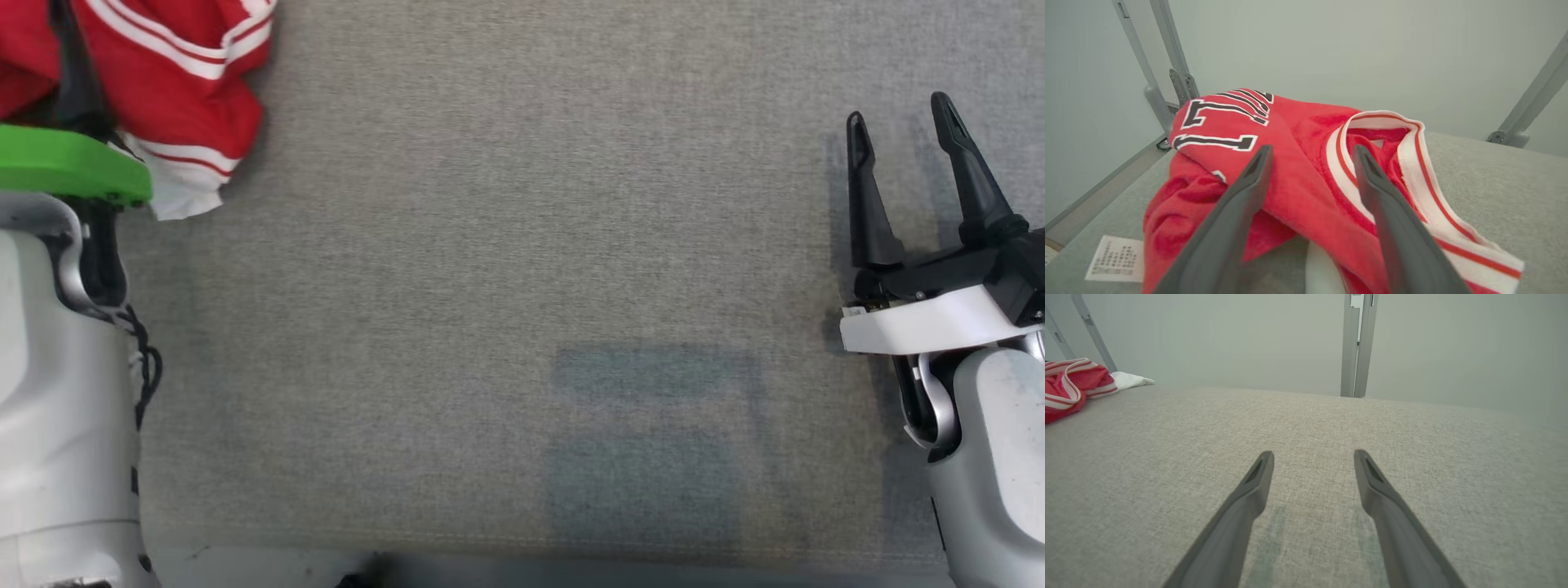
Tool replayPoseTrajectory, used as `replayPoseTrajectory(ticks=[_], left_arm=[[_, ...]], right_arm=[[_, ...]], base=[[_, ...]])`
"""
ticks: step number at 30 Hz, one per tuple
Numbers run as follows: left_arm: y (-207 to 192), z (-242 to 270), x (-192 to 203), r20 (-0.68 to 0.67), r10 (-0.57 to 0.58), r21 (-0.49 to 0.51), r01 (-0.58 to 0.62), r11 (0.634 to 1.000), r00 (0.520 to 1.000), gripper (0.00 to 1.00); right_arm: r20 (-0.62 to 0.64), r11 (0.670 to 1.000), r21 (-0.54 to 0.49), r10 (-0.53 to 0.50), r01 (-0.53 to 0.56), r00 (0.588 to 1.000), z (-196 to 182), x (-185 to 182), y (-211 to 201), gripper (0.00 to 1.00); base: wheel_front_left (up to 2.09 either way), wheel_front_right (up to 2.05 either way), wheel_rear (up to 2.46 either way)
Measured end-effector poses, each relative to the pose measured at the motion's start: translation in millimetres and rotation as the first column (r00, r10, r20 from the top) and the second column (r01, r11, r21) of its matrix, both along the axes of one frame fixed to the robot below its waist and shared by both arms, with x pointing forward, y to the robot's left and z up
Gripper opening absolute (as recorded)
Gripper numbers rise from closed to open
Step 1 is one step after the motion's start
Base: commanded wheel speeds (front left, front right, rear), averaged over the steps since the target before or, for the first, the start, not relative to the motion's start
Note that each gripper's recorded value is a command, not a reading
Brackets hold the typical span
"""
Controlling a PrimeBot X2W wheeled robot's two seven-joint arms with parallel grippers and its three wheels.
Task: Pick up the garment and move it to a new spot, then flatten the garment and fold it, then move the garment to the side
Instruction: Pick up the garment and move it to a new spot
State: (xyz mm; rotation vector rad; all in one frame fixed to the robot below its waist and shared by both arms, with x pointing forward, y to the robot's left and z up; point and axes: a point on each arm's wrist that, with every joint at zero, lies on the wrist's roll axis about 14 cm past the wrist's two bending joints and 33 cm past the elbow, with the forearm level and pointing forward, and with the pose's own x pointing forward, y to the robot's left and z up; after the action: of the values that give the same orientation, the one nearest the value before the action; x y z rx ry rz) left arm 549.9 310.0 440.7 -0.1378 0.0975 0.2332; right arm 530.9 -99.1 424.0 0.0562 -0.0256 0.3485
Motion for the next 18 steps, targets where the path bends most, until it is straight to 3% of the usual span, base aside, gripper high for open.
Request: replayPoseTrajectory(ticks=[7,8,9,18], left_arm=[[-9,-73,29,-0.271,-0.033,-0.082,0.011,0.997,0.962,1.0],[-12,-83,29,-0.305,-0.045,-0.087,0.019,0.996,0.951,0.27],[-14,-91,29,-0.334,-0.056,-0.087,0.028,0.996,0.941,0.0],[-41,-92,36,-0.301,-0.132,-0.073,0.115,0.991,0.944,0.0]], right_arm=[[-0.027,0.998,-0.028,-0.064,0.063,0.998,-11,-5,-29,1.0],[-0.03,0.997,-0.032,-0.073,0.072,0.997,-12,-6,-32,1.0],[-0.034,0.996,-0.036,-0.084,0.083,0.996,-13,-7,-36,1.0],[-0.063,0.986,-0.052,-0.164,0.161,0.984,-11,-25,-62,1.0]], base=[[0.0,0.0,0.0],[0.0,0.0,0.0],[0.0,0.0,0.0],[0.0,0.0,0.0]])
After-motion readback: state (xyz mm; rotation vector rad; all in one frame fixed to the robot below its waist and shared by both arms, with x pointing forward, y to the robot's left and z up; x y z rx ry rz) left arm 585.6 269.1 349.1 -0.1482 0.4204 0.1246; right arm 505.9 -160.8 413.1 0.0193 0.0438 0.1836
